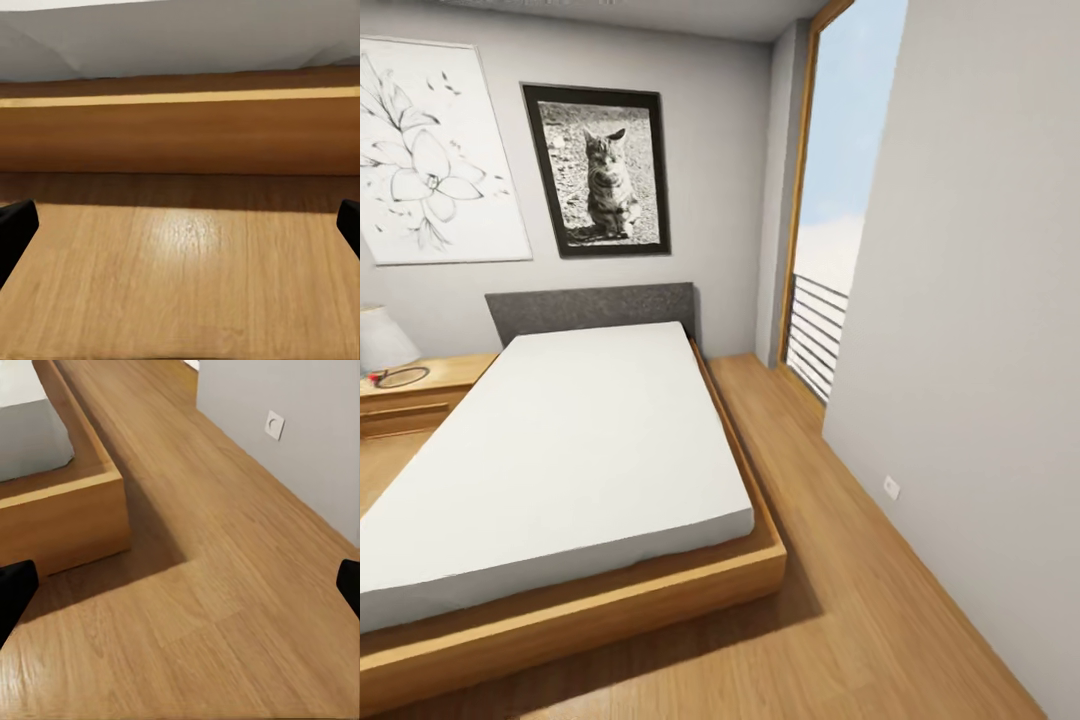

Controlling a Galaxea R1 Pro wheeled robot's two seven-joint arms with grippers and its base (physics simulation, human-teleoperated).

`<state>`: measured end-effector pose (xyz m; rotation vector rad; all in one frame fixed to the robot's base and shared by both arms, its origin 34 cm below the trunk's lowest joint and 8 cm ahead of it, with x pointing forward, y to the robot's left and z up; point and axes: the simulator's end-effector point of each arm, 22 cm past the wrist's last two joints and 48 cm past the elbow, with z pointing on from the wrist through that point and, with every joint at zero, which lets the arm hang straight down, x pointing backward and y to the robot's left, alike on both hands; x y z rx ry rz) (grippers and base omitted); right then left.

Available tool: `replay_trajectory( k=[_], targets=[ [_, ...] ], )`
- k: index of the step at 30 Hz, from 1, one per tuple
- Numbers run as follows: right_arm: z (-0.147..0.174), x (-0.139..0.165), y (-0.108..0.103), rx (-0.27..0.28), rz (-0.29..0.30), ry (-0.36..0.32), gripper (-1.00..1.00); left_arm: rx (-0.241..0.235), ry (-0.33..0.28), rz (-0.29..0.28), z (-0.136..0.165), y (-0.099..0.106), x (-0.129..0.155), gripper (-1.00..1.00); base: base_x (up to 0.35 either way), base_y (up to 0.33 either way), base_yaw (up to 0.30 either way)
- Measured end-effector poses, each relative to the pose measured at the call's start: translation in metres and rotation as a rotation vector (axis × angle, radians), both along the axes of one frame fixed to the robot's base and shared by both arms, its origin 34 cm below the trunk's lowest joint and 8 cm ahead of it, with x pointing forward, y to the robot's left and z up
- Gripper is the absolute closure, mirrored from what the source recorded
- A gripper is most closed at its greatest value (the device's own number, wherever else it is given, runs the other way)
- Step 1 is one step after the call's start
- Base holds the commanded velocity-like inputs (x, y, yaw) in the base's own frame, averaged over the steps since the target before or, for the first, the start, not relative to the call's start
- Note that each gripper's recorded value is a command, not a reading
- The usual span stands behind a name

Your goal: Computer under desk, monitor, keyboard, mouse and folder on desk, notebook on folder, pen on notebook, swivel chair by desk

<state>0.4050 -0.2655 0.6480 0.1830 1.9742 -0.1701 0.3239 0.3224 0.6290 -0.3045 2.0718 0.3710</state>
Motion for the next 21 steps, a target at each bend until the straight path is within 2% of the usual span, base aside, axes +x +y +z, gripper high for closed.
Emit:
replay_trajectory(
  k=[21],
  targets=[
    [-0.0011, -0.0022, 0.0007, 0.001, 0.001, 0.004, -1.00, -0.004, 0.000, 0.000, -0.0002, -0.0025, 0.0001, -1.00, 0.000, 0.000, 0.288]
  ],
)
